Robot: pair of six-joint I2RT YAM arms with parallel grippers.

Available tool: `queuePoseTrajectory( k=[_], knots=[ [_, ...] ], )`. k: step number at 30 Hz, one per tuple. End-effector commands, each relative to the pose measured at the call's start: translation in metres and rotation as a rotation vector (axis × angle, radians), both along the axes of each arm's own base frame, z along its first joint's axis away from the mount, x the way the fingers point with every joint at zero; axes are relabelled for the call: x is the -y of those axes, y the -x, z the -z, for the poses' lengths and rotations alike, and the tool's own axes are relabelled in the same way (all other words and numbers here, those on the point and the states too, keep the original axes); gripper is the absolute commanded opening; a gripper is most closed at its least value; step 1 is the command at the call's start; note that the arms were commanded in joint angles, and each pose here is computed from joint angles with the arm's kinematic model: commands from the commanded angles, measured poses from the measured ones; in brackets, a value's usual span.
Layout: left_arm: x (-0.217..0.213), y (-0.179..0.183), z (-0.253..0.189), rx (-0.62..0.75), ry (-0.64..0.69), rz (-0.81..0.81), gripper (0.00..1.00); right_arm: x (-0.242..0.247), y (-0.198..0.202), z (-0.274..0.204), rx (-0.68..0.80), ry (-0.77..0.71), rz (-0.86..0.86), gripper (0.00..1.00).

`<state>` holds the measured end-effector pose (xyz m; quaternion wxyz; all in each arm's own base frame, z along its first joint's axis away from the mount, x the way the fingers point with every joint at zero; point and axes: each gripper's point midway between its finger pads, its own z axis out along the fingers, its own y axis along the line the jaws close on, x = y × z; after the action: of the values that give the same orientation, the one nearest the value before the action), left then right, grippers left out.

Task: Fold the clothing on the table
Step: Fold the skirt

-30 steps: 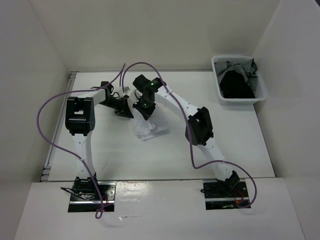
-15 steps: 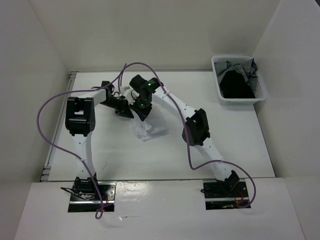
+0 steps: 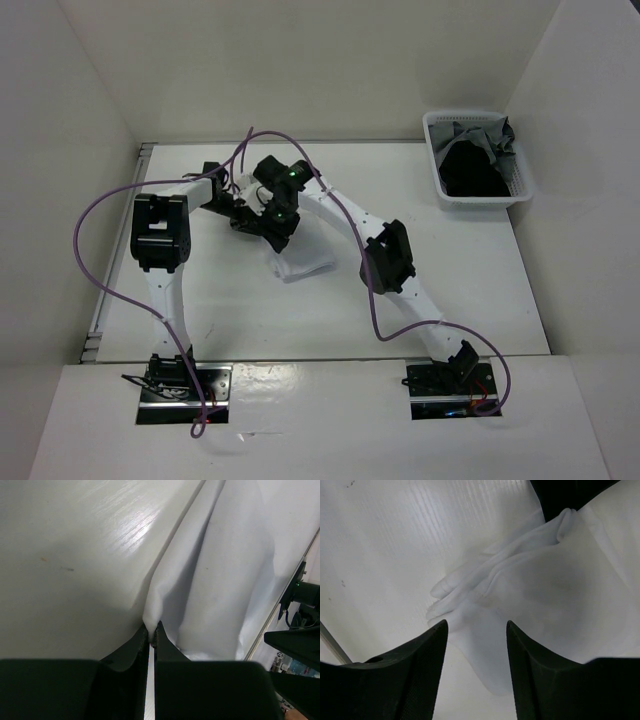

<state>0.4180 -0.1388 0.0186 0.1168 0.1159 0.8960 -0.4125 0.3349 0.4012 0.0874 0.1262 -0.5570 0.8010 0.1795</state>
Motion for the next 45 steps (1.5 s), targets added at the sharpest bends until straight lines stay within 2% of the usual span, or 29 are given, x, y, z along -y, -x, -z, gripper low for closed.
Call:
queuePoseTrajectory(
  k=[1, 6, 8, 11, 14, 15, 18, 19, 21, 23, 25, 29, 30, 33, 37, 45],
  knots=[
    [-0.007, 0.005, 0.018, 0.006, -0.092, 0.012, 0.0, -0.009, 0.004, -0.015, 0.005, -0.039, -0.016, 0.57],
    [-0.007, 0.005, 0.018, 0.006, -0.092, 0.012, 0.0, -0.009, 0.004, -0.021, 0.012, -0.047, -0.017, 0.58],
    [-0.007, 0.004, 0.014, 0.015, -0.092, 0.012, 0.04, -0.009, 0.004, -0.026, 0.02, -0.055, -0.017, 0.74],
    [-0.016, 0.009, 0.012, 0.009, -0.119, 0.002, 0.16, -0.001, 0.003, -0.038, 0.051, -0.038, 0.006, 0.85],
    [-0.039, 0.014, 0.007, 0.011, -0.157, -0.041, 0.27, 0.008, 0.0, -0.053, 0.104, -0.034, 0.022, 0.9],
    [-0.047, 0.013, 0.0, 0.027, -0.169, -0.06, 0.35, 0.015, 0.005, -0.06, 0.108, -0.026, 0.026, 0.91],
    [-0.084, 0.017, -0.01, 0.038, -0.222, -0.138, 0.45, 0.029, 0.003, -0.071, 0.145, -0.022, 0.059, 0.92],
    [-0.094, 0.014, -0.015, 0.052, -0.238, -0.161, 0.54, 0.038, -0.002, -0.073, 0.165, -0.008, 0.078, 0.92],
    [-0.116, 0.013, -0.024, 0.073, -0.285, -0.211, 0.59, 0.054, -0.004, -0.076, 0.2, 0.01, 0.107, 0.93],
    [-0.124, 0.008, -0.033, 0.103, -0.313, -0.231, 0.7, 0.063, -0.008, -0.077, 0.226, 0.01, 0.128, 0.94],
    [-0.124, 0.0, -0.053, 0.153, -0.304, -0.243, 0.74, 0.085, -0.012, -0.077, 0.247, 0.038, 0.178, 0.95],
    [-0.076, -0.018, -0.104, 0.225, -0.164, -0.158, 0.78, 0.137, -0.023, -0.066, 0.266, 0.087, 0.278, 0.96],
    [-0.049, -0.016, -0.117, 0.247, -0.085, -0.085, 0.8, 0.147, -0.023, -0.074, 0.281, 0.074, 0.301, 0.96],
    [-0.006, -0.009, -0.146, 0.279, 0.02, 0.045, 0.84, 0.196, -0.032, -0.059, 0.254, 0.11, 0.402, 0.97],
    [0.031, 0.007, -0.169, 0.306, 0.122, 0.169, 0.9, 0.255, -0.026, -0.051, 0.234, 0.133, 0.531, 0.97],
    [0.056, 0.029, -0.145, 0.204, 0.214, 0.283, 0.91, 0.31, -0.014, -0.046, 0.218, 0.144, 0.681, 0.99]
  ],
)
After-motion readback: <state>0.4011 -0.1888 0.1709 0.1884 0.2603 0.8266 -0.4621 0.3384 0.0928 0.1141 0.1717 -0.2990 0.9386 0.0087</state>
